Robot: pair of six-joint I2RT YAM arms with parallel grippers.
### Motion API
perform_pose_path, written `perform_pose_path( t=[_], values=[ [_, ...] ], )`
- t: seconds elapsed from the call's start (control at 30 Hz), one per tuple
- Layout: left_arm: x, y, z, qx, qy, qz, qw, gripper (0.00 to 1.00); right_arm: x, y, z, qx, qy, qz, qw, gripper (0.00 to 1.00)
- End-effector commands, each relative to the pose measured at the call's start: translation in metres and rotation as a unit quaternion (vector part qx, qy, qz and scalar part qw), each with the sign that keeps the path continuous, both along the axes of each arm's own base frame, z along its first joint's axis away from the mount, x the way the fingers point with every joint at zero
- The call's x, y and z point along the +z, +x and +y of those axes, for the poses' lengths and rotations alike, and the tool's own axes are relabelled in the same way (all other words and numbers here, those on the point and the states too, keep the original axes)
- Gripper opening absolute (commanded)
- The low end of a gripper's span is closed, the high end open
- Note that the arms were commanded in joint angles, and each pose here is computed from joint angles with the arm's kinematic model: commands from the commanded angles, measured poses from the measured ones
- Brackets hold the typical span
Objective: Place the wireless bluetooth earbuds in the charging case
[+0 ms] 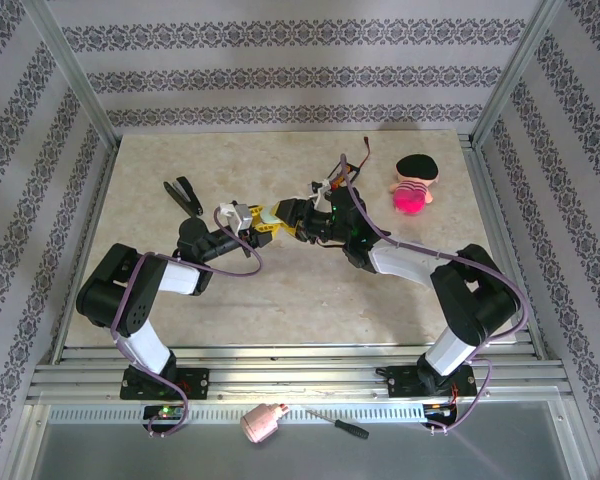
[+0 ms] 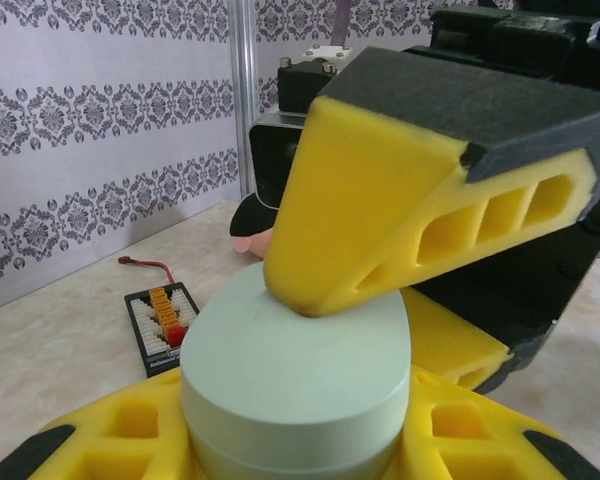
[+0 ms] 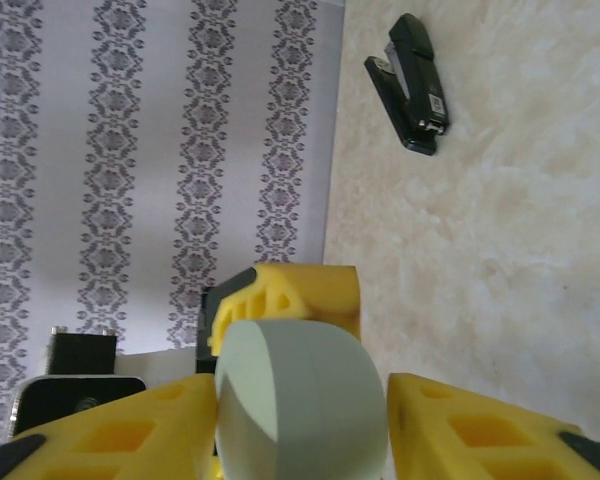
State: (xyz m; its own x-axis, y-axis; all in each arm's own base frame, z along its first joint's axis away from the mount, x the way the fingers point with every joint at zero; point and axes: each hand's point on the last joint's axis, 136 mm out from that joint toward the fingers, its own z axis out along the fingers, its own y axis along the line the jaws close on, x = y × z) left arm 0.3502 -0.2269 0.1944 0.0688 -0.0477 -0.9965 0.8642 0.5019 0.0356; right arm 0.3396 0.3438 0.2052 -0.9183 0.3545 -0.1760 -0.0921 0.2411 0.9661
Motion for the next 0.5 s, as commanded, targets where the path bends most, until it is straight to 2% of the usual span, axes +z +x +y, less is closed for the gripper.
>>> perform_pose_path(
  t=[0.0, 0.03, 0.17, 0.3, 0.37, 0.47],
  values=[
    [0.021, -0.008, -0.008, -0.027, -0.017, -0.033, 0.999, 0.17, 0.007, 0.006, -0.003, -0.004, 0.032, -0.003, 0.999, 0.4],
    [0.021, -0.008, -0.008, -0.028, -0.017, -0.032, 0.999, 0.17, 0.006, 0.007, -0.003, -0.005, 0.034, -0.001, 0.999, 0.36],
    [0.019, -0.008, -0.008, -0.027, -0.016, -0.03, 0.999, 0.18, 0.006, 0.008, -0.003, -0.004, 0.033, -0.003, 0.999, 0.29],
    [0.016, -0.007, -0.006, -0.018, -0.011, -0.034, 0.999, 0.26, 0.001, 0.008, -0.006, -0.008, 0.014, -0.008, 1.0, 0.25],
    [0.012, -0.008, -0.005, -0.013, -0.004, -0.035, 0.999, 0.32, -0.002, 0.01, -0.01, -0.015, 0.005, -0.011, 1.0, 0.25],
    [0.002, -0.008, -0.003, -0.003, 0.024, -0.027, 0.999, 0.47, -0.007, 0.01, -0.019, -0.025, -0.011, -0.015, 1.0, 0.25]
  ],
)
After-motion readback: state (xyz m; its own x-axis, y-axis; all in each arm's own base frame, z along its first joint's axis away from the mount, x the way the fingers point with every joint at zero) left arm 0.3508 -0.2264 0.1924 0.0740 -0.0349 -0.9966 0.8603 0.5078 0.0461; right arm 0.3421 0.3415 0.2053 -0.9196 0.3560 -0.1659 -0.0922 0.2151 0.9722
